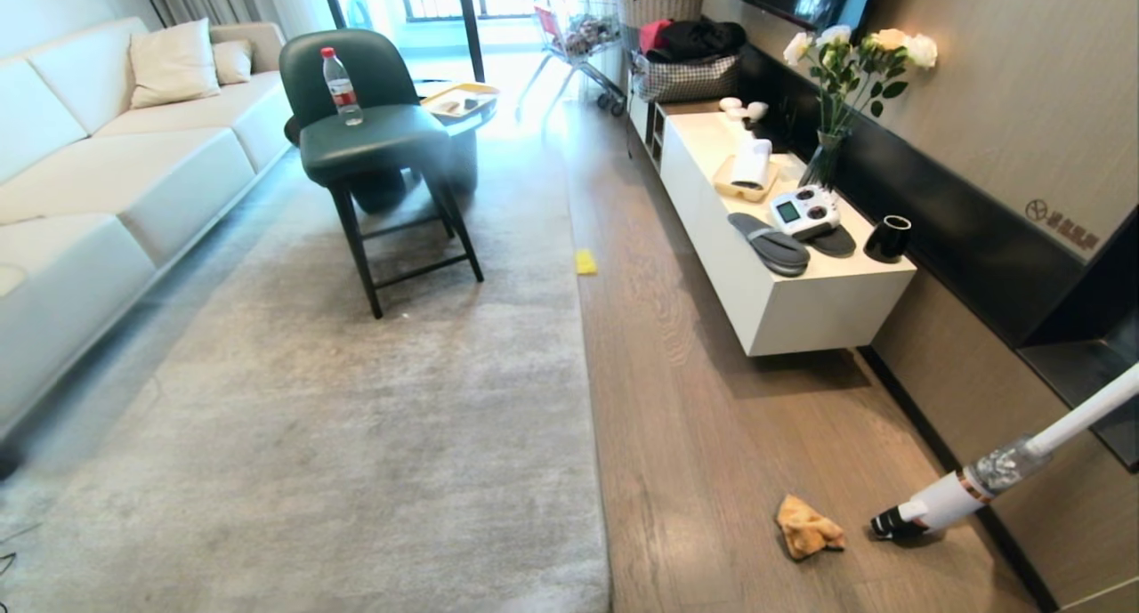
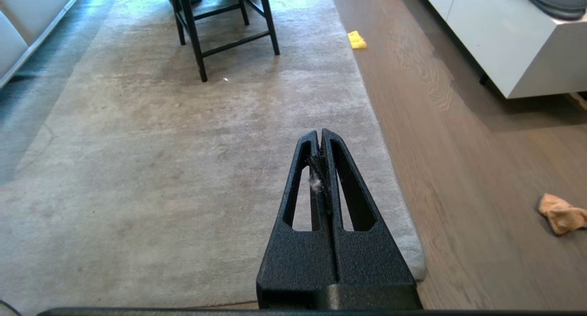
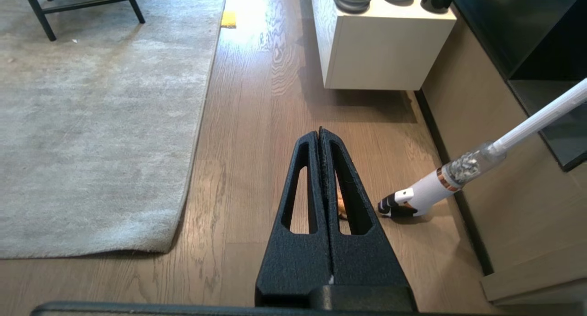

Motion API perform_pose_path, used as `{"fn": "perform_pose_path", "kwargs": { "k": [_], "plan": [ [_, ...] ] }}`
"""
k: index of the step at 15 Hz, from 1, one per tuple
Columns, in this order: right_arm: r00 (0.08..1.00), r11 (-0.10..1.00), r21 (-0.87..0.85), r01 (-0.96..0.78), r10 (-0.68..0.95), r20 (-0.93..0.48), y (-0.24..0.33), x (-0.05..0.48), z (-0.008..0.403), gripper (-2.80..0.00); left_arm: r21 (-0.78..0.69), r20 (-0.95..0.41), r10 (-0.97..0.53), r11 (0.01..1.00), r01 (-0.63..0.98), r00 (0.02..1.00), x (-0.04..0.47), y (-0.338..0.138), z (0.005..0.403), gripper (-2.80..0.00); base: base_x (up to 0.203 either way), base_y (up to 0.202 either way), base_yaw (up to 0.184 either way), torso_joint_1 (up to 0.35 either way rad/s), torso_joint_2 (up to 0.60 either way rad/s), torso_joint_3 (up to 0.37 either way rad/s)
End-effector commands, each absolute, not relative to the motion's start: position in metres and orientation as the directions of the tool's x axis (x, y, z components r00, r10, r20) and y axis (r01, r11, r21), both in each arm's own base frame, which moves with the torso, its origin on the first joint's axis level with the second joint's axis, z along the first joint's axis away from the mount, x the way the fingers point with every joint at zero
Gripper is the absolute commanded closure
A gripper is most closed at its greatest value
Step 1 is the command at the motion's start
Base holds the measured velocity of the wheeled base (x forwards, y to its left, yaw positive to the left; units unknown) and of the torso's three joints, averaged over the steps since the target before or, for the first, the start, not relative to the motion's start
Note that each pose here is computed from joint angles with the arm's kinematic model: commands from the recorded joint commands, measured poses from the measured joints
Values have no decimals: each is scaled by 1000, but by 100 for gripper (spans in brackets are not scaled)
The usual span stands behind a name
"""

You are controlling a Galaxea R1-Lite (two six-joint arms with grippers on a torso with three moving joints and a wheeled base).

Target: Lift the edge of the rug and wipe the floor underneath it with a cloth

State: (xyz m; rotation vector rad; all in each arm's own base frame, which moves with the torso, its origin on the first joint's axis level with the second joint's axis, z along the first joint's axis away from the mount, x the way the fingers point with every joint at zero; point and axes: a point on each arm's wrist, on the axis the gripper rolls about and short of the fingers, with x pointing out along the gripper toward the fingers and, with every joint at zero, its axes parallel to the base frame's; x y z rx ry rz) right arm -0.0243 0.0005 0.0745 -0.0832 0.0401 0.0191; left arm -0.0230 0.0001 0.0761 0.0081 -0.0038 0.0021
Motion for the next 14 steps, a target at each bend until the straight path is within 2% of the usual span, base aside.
{"fn": "perform_pose_path", "kwargs": {
  "k": [1, 14],
  "plan": [
    [999, 996, -83, -22, 18, -41, 0, -24, 74, 0, 8, 3, 3, 1000, -3, 1000, -23, 0, 76, 0, 0, 0, 0, 139, -485, -350],
    [999, 996, -83, -22, 18, -41, 0, -24, 74, 0, 8, 3, 3, 1000, -3, 1000, -23, 0, 76, 0, 0, 0, 0, 189, -541, -353]
  ]
}}
